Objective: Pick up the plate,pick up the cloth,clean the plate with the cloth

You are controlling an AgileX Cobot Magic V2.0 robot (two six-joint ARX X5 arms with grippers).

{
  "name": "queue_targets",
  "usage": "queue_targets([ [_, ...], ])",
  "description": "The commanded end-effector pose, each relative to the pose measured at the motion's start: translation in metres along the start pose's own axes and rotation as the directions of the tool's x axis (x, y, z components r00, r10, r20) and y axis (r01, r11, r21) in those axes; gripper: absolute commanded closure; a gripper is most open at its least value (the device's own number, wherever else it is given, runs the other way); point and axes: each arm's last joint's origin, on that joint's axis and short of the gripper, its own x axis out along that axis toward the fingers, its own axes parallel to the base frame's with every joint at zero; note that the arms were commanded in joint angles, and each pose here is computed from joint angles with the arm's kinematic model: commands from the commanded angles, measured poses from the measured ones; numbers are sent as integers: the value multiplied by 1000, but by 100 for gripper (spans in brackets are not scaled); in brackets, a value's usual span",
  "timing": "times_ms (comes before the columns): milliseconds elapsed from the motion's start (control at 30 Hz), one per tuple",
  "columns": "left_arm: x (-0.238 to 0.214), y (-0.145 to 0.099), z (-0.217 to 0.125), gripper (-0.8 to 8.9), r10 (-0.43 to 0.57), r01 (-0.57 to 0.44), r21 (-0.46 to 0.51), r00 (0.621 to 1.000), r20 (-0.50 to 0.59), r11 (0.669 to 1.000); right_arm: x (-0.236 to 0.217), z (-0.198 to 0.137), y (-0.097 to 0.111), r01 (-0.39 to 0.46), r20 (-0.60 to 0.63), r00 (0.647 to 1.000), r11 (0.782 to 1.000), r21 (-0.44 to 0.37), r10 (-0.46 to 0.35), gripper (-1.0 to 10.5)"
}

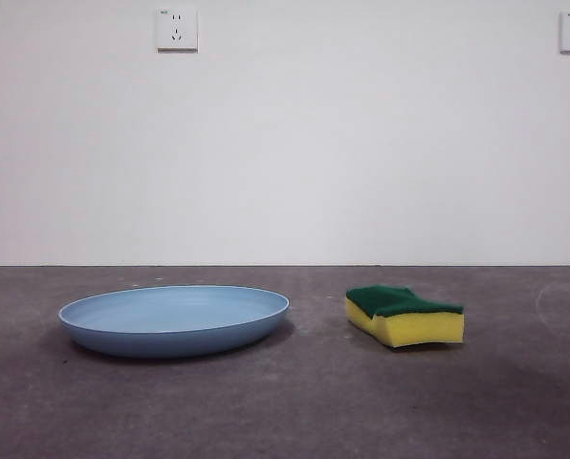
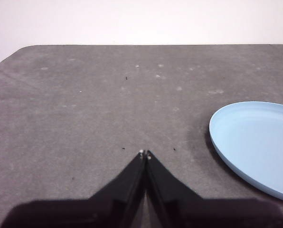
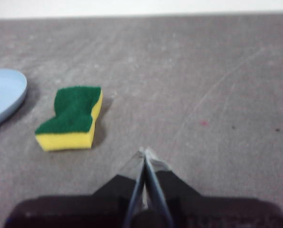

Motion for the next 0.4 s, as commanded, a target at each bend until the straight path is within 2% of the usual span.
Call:
queue_targets([
  [33,1,0,-3,817,3,-3,5,1000,-13,1000,-1,-1,0,2,25,1000,1000,21,-2,946],
  [133,1,0,-3,817,3,-3,5,1000,-13,1000,-3,2,0,2,70,998,1000,21,-3,946],
  [400,1,0,-3,817,3,-3,5,1000,-13,1000,-3,1,0,5,56,998,1000,22,-6,946],
])
